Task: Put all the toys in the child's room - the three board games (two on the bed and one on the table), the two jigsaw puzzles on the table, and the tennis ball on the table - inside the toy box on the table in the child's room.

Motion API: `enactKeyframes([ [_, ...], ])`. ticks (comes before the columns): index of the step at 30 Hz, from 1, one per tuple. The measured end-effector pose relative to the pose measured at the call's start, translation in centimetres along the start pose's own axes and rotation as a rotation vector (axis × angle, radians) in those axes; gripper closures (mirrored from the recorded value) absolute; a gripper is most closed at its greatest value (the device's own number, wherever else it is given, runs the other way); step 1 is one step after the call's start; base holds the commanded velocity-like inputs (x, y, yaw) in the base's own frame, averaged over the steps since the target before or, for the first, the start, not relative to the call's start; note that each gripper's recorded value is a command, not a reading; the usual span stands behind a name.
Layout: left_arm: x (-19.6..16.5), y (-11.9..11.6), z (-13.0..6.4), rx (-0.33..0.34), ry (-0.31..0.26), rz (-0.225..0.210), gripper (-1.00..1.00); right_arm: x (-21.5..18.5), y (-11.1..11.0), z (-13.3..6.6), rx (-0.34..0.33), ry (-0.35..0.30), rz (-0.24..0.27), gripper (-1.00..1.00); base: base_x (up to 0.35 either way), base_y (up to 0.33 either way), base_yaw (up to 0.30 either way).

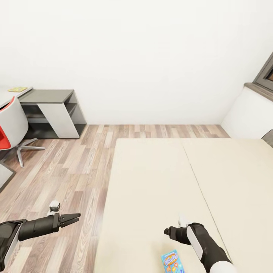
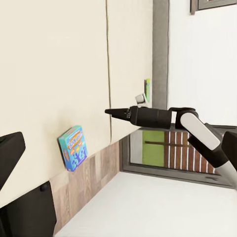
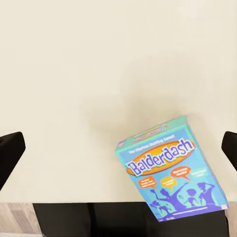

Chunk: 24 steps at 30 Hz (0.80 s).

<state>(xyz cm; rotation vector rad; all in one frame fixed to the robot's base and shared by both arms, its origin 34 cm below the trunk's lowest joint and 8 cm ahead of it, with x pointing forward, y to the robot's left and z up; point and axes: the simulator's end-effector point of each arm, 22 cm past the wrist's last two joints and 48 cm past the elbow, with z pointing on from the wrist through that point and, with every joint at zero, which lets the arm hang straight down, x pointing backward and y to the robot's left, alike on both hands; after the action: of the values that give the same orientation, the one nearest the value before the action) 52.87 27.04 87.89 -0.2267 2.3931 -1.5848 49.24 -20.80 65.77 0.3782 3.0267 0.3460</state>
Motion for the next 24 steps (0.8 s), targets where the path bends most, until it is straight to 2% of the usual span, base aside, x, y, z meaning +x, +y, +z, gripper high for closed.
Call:
enactKeyframes([
  [20, 0.4, 1.0, 0.3, -0.009, 0.010, -0.022, -1.00, 0.7, -0.8, 0.8, 0.010, 0.016, 0.007, -1.00, 0.000, 0.000, 0.000],
  [24, 0.5, 1.2, 0.3, -0.010, 0.010, -0.027, -1.00, 0.7, -1.7, 0.8, 0.023, 0.018, 0.009, -1.00, 0.000, 0.000, 0.000],
])
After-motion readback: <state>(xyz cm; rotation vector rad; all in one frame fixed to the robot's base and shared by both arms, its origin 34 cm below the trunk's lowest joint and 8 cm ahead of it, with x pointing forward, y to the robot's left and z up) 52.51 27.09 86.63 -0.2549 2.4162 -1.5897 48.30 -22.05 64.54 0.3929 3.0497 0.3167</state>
